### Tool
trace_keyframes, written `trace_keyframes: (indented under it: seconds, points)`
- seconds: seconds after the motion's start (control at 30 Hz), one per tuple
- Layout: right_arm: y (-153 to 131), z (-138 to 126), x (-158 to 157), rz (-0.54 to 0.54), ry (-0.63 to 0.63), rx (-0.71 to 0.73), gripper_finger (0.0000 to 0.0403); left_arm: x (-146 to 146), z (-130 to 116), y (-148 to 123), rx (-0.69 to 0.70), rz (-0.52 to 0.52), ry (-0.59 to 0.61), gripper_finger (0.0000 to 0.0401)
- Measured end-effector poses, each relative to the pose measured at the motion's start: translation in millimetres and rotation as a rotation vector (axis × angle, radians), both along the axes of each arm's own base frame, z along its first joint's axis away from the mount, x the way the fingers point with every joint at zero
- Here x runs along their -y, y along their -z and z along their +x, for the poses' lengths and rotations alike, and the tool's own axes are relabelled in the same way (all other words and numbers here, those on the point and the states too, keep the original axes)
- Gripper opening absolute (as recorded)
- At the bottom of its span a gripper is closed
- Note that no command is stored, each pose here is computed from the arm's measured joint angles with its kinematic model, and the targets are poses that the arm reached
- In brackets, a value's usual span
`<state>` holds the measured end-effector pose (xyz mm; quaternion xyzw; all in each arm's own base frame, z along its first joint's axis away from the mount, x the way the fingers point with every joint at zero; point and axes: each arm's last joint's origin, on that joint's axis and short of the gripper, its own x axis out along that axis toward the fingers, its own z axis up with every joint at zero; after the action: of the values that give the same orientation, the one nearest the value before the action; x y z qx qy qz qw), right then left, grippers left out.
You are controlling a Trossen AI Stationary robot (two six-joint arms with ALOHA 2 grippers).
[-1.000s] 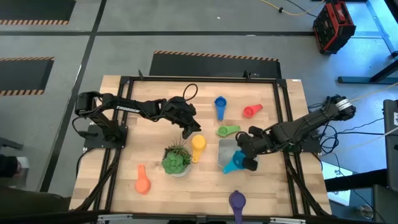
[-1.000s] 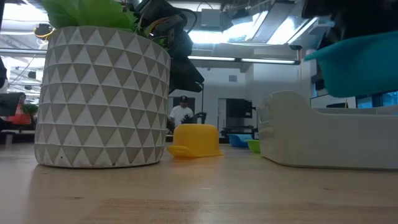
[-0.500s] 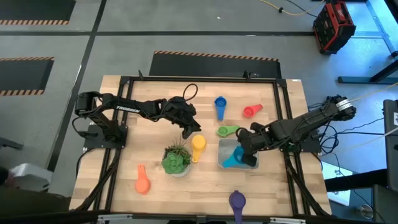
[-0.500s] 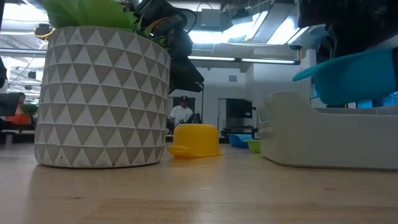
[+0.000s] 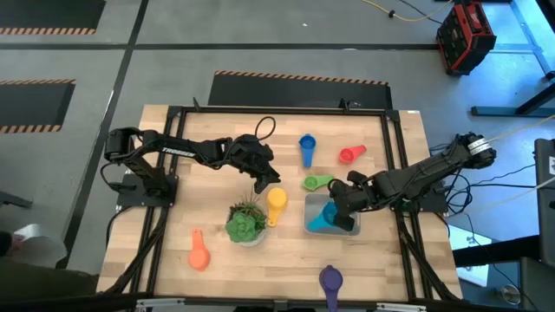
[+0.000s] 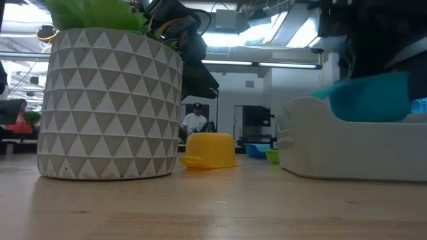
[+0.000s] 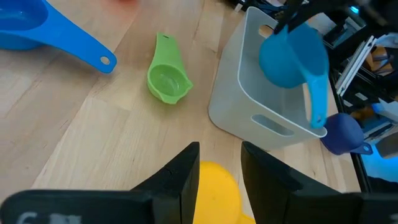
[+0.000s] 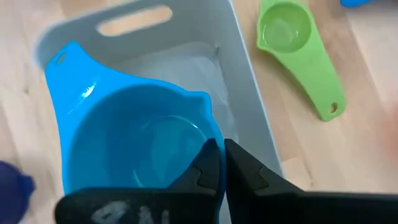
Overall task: Nest measuring cups in basket
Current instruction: Put the light blue measuring cup into the grey bin
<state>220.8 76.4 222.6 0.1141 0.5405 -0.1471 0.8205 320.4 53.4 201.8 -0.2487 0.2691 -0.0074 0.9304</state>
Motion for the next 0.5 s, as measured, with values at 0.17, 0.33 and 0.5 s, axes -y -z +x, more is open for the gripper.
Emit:
trace_keyframes:
  seconds: [0.17,0.33,0.5]
  points:
    - [22.0,-3.7,1.4,0.016,0.026,0.02,0.0015,-0.3,0.1,0.0,-0.001,0.008,-0.012,0.0111]
    - [32.5,-7.2,2.8,0.015,0.029,0.016,0.0014,-0.3,0.1,0.1,-0.002,0.008,-0.013,0.0111]
    - [33.0,-7.3,2.3,0.029,0.021,0.012,0.0023,-0.5,0.1,0.0,-0.001,0.008,-0.013,0.0111]
